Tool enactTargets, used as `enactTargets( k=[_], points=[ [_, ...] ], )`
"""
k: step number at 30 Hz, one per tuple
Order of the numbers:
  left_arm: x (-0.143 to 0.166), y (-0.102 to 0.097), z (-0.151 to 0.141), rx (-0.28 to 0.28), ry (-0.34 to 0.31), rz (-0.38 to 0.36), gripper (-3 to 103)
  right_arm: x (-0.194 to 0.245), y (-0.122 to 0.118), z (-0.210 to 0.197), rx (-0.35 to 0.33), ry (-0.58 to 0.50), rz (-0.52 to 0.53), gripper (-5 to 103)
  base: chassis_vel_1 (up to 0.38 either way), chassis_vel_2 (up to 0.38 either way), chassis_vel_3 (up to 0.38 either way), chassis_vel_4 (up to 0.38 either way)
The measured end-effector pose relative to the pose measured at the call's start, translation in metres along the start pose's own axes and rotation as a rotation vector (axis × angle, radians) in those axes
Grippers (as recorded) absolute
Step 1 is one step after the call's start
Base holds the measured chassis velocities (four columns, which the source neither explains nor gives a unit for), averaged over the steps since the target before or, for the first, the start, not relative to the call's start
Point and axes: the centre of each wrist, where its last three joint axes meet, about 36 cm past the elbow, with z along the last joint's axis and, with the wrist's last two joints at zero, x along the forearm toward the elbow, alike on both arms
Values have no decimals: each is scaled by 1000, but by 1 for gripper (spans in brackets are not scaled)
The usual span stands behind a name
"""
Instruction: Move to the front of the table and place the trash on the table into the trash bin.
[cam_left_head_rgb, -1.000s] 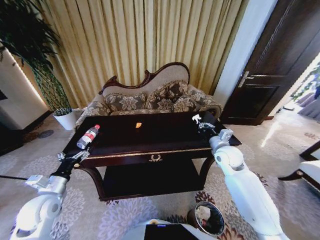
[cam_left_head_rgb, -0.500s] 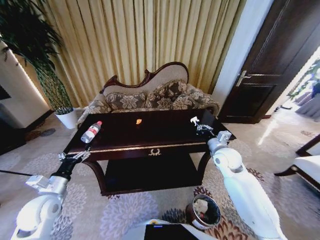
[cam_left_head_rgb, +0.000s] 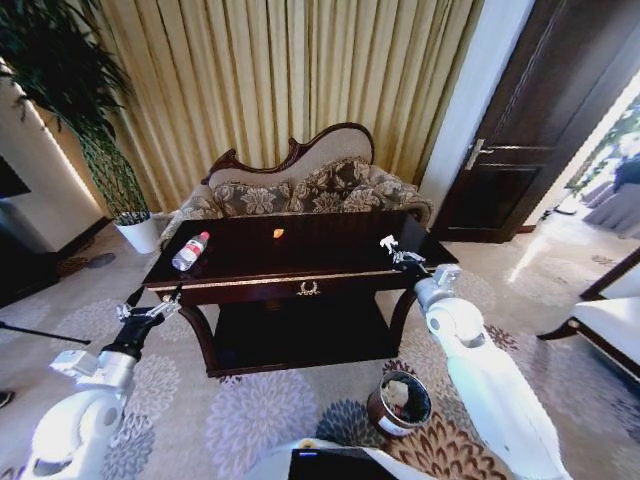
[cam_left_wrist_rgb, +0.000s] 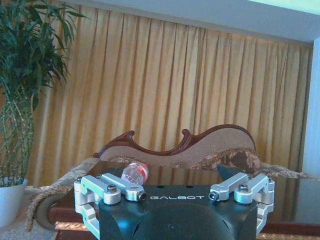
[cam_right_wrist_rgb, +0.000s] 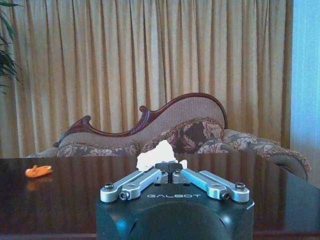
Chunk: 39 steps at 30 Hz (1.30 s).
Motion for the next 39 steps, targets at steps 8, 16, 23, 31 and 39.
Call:
enactTargets(
  k=[8,16,23,31,39],
  points=[
    [0,1,1,0,3,-3,100,2,2,3,-2,3,1,0,186,-182,-187,171],
    [1,4,6,5,10,-11,100,6,-2,41,-9,120,39,0,95,-80,-71,99],
    [-2,7,6,9,-4,-23,100,25,-24,138,7,364,182,0,-1,7,2,-5],
    [-1,12,11,10,-4,-47,100,44,-49,258,39,581,325,0,0,0,0,0],
    [-1,15,14,10,0,-53,100,36,-55,309,52,660,369,0,0,0,0,0]
  ],
)
